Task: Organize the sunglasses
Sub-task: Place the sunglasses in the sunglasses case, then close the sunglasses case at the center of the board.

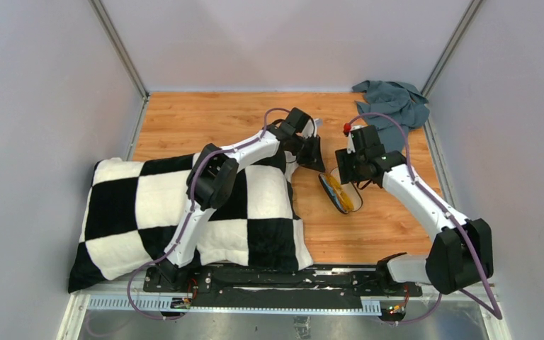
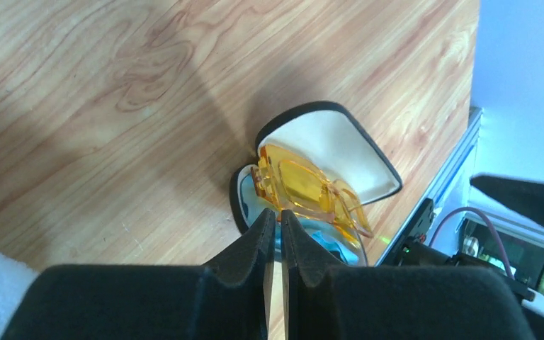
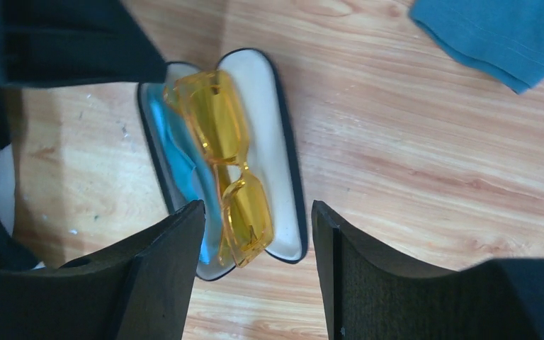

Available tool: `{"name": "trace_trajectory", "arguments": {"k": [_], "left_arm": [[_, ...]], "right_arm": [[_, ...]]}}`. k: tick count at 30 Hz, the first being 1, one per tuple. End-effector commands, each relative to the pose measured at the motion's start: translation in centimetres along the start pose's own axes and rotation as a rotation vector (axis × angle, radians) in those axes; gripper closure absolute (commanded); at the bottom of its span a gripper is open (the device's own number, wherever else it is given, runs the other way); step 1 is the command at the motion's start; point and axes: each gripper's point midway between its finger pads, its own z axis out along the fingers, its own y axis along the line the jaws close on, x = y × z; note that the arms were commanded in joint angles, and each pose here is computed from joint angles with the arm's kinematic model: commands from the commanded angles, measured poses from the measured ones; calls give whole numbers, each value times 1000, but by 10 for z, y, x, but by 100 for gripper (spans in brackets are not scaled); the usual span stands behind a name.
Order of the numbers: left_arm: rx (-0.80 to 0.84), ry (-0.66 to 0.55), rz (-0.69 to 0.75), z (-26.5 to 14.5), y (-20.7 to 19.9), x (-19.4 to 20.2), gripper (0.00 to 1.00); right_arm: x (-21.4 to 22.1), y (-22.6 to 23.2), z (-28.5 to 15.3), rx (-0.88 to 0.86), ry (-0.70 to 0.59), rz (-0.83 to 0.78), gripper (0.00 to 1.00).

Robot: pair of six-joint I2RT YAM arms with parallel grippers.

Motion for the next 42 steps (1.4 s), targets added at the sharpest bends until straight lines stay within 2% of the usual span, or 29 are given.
{"name": "trace_trajectory", "arguments": {"k": [1, 11, 15, 19, 23, 27, 33, 42], "left_arm": [[48, -73, 70, -30, -39, -25, 87], [27, -108, 75, -57, -50, -19, 87], [-34, -89, 52, -67, -33, 6, 88], [-114, -60, 43, -73, -15, 34, 89], [-144, -1, 62, -60, -13, 64, 89], [-154, 33, 62, -45, -11, 77, 90], [-164, 60, 44, -25, 3, 81, 91], [-169, 88, 43, -2, 10, 71, 91]], "right_arm": [[3, -16, 8, -3, 3, 117, 38], [11, -33, 32, -52, 45, 252, 43], [16, -37, 40, -53, 54, 292, 46], [19, -48, 41, -28, 15, 357, 55], [24, -51, 47, -47, 29, 383, 59], [29, -53, 51, -46, 33, 403, 62], [41, -58, 61, -38, 66, 421, 67], [44, -43, 65, -128, 78, 421, 69]]}}
